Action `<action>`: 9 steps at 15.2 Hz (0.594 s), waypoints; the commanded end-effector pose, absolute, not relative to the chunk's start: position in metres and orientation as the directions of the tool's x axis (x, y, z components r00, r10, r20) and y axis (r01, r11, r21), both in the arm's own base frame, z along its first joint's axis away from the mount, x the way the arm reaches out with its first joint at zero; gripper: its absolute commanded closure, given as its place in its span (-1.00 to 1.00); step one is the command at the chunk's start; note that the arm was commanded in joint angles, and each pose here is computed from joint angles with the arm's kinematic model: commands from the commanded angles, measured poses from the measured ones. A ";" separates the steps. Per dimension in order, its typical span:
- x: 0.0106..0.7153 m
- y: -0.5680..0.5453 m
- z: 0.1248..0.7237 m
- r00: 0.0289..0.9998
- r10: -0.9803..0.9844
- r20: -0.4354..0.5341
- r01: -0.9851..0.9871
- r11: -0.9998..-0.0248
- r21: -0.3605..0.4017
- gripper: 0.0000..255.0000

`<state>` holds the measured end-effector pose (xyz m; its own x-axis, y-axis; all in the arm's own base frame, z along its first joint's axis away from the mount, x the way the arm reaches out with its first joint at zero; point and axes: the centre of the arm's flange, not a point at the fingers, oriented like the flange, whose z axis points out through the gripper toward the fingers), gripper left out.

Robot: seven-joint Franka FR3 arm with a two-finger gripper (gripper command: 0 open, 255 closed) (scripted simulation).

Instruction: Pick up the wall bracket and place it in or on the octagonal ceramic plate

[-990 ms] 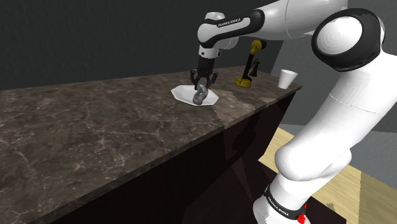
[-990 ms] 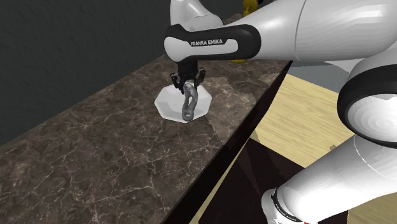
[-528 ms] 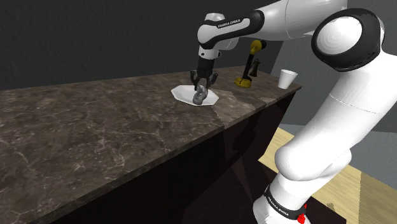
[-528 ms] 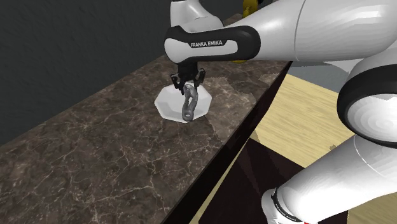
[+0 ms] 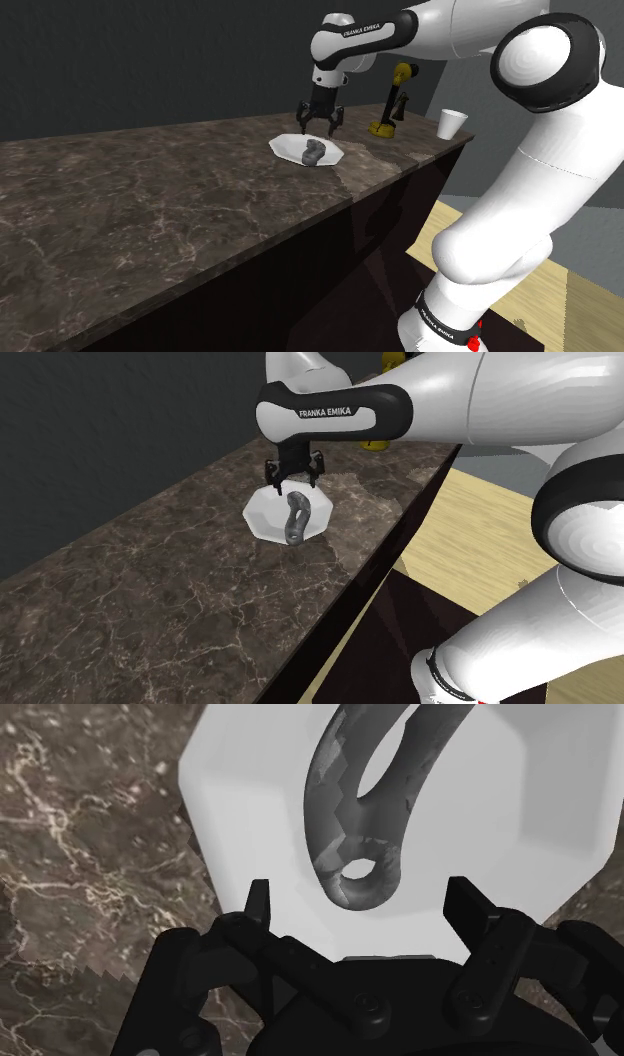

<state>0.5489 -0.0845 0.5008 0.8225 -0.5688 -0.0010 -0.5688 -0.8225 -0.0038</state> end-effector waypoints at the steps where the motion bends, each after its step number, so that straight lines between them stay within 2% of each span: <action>1: 0.548 -0.086 0.524 0.823 -0.569 -0.002 -0.569 -0.823 -0.004 -1.00; 9: 0.548 -0.086 0.535 0.823 -0.569 -0.002 -0.569 -0.823 -0.004 -1.00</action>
